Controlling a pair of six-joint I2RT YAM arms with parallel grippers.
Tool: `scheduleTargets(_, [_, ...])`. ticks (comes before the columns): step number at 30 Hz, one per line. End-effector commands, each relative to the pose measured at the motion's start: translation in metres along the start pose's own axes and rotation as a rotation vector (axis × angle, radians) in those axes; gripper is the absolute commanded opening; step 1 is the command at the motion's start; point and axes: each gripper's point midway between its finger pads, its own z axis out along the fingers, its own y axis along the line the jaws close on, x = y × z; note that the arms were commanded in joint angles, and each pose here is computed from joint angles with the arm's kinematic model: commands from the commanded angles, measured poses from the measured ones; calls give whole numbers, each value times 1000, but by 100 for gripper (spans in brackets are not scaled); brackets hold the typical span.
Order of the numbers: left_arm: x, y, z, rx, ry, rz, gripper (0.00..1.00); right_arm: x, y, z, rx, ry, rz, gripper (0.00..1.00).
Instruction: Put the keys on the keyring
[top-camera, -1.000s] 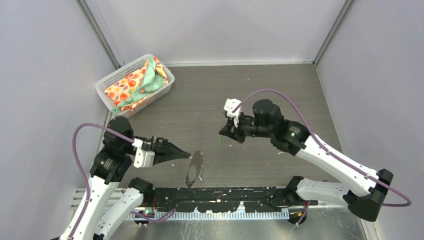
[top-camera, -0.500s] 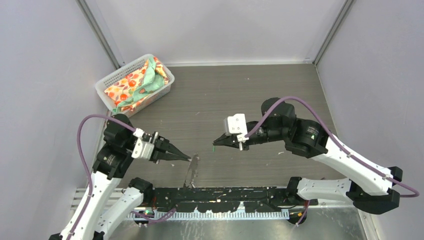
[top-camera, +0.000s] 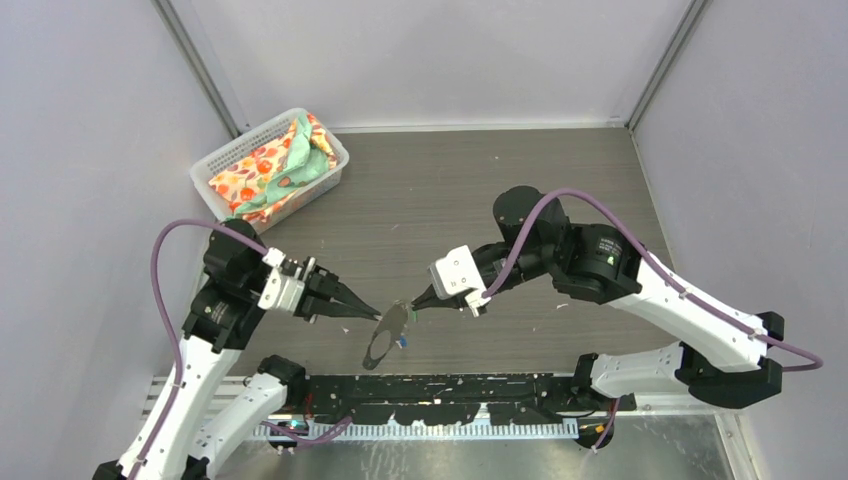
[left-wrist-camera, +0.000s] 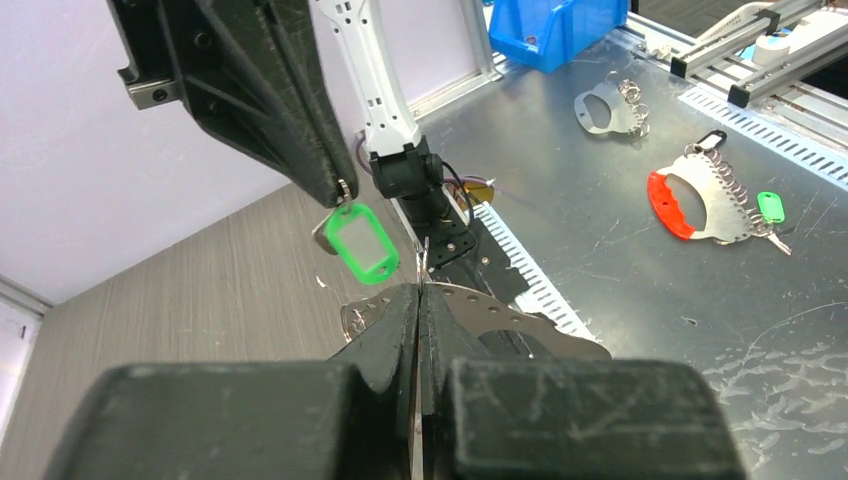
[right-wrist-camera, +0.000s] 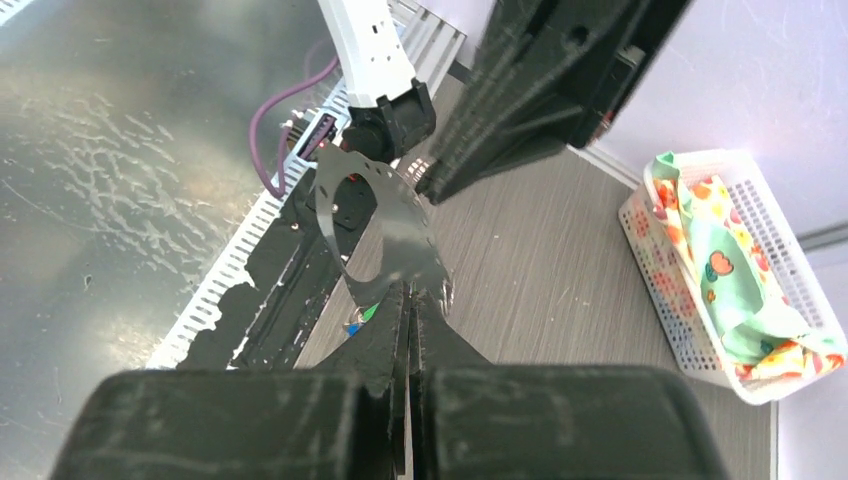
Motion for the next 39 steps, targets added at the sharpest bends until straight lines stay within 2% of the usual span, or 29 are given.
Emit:
scheduleTargets(1, [-19,0,1,42,-14,50,0,-24,6,2,-37,-52,-101,1])
scheduleTargets(12, [-23,0,2,70,-22,10,0,-25,-8,23,83,-40,-271,1])
scheduleTargets(21, [-26,-1,2,79,-23,4,0,-22,-7,26,98,18,-354,1])
scheduleTargets(39, [-23,0,2,56,-17,-9,0,-34,-9,15,154,26,-392,1])
